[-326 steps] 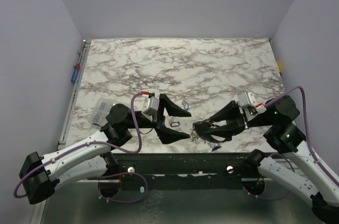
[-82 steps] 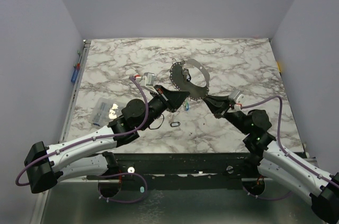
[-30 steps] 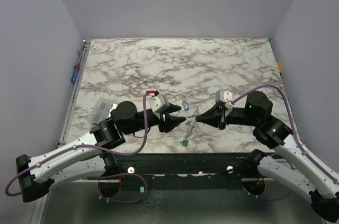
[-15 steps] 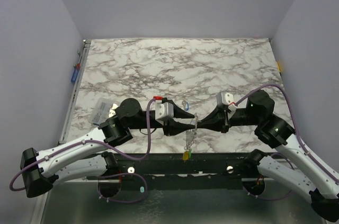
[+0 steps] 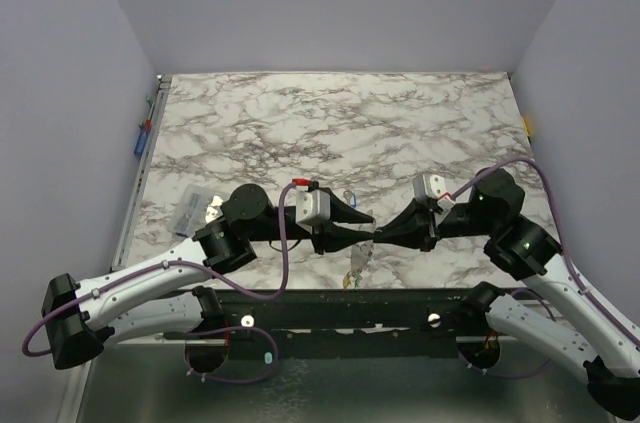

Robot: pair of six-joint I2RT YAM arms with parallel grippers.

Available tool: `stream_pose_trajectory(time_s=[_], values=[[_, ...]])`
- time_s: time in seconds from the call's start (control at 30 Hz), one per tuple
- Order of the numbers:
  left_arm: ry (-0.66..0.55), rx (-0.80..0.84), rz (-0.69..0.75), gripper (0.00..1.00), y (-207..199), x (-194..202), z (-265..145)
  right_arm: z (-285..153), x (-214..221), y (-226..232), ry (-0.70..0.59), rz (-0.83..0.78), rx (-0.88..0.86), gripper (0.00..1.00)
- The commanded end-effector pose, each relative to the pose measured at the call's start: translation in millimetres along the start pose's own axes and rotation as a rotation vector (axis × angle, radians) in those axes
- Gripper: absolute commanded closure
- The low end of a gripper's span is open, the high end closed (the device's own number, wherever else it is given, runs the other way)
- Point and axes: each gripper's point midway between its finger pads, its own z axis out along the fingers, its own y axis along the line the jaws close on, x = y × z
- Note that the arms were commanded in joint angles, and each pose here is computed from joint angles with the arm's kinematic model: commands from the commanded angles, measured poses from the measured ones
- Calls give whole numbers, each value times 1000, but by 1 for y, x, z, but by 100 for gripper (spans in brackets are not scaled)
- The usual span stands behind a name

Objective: Put the keys on the keyring

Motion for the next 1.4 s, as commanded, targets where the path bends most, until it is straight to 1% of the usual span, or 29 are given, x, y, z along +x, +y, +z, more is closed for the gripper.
stream_pose_trajectory(time_s=[0.0, 0.1, 0.47, 0.6, 0.67, 0.8, 0.9, 1.0, 1.07, 1.17, 1.23, 1.3, 1.37], values=[[-36, 13, -12, 66, -1, -6, 4, -3, -24, 9, -54, -39, -36, 99], [-28, 15, -20, 68, 0, -1, 6, -3, -28, 10, -67, -45, -42, 99], [-6, 11, -44, 68, 0, 13, 6, -2, -38, 9, -102, -59, -34, 99], [10, 13, -67, 76, 0, 21, 8, -2, -41, 9, -113, -63, -36, 99], [22, 16, -85, 82, 0, 26, 9, -2, -43, 9, -119, -66, -38, 99], [42, 19, -117, 100, 0, 35, 12, -2, -45, 10, -124, -74, -47, 99], [35, 8, -127, 100, 3, 35, 14, -2, -45, 10, -128, -85, -46, 99], [28, -49, -136, 100, 12, 36, 13, -3, -46, 10, -136, -96, -40, 99], [22, -55, -142, 100, 13, 34, 14, -3, -46, 8, -142, -103, -26, 99], [6, -61, -153, 100, 13, 26, 15, -3, -46, 2, -141, -103, 11, 80], [-5, -65, -152, 100, 14, 20, 14, -4, -44, 0, -136, -106, 22, 63], [-8, -74, -146, 100, 15, 17, 13, -5, -41, -1, -126, -108, 31, 54], [0, -87, -137, 100, 17, 16, 12, -5, -39, -1, -118, -108, 38, 50]])
